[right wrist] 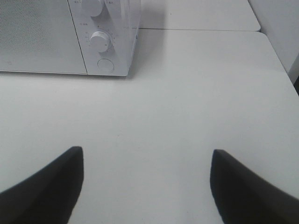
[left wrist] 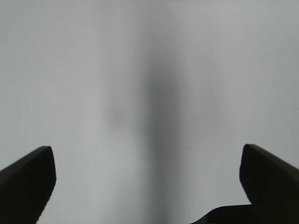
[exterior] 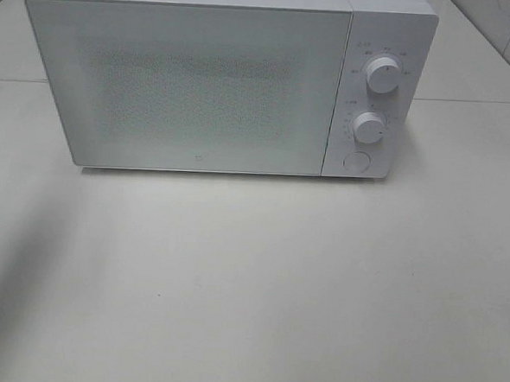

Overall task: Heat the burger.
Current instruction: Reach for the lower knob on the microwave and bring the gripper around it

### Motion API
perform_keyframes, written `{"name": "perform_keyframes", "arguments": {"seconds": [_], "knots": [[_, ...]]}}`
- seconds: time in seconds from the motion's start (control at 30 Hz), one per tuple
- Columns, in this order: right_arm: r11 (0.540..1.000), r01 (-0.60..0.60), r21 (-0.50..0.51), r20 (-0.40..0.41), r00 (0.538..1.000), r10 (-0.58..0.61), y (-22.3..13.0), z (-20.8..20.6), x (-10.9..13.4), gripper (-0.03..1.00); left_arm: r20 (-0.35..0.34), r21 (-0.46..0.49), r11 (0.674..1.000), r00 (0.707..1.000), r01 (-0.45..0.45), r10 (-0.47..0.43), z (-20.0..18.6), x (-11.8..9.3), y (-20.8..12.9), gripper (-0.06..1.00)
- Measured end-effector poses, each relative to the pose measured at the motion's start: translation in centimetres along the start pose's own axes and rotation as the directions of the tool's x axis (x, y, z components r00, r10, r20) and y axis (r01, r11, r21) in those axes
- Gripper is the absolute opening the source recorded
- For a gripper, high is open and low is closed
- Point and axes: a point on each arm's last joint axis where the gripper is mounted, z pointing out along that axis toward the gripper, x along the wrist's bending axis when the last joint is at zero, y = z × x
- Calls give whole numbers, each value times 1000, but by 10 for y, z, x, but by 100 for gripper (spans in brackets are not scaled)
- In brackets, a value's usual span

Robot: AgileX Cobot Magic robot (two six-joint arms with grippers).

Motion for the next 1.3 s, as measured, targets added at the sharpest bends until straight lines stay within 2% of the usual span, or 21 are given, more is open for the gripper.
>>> {"name": "perform_keyframes", "arguments": {"seconds": [0.03,0.1,0.13,0.17,0.3,0.33,0.57,0.77,0.87,1.0,1.3], "knots": [[1000,0,0,0,1000,0,0,0,0,75,-17,-17,999,999,35,-35,-4,13,-19,99],[1000,0,0,0,1000,0,0,0,0,75,-24,-28,998,998,49,-50,-5,17,-26,99],[1000,0,0,0,1000,0,0,0,0,75,-34,-62,996,997,69,-71,-9,23,-43,99],[1000,0,0,0,1000,0,0,0,0,75,-34,-62,996,997,69,-71,-9,23,-43,99],[1000,0,0,0,1000,0,0,0,0,75,-40,-123,989,996,77,-83,-11,26,-82,99],[1000,0,0,0,1000,0,0,0,0,75,-40,-123,989,996,77,-83,-11,26,-82,99],[1000,0,0,0,1000,0,0,0,0,75,-56,-154,986,996,65,-74,-4,26,-136,99],[1000,0,0,0,1000,0,0,0,0,75,-49,-233,971,996,62,-76,-17,25,-152,99],[1000,0,0,0,1000,0,0,0,0,75,-52,-205,977,996,63,-76,-17,25,-165,99],[1000,0,0,0,1000,0,0,0,0,75,-51,-224,973,996,62,-76,-19,25,-171,99],[1000,0,0,0,1000,0,0,0,0,75,-43,-359,932,996,56,-76,-35,24,-189,99]]}}
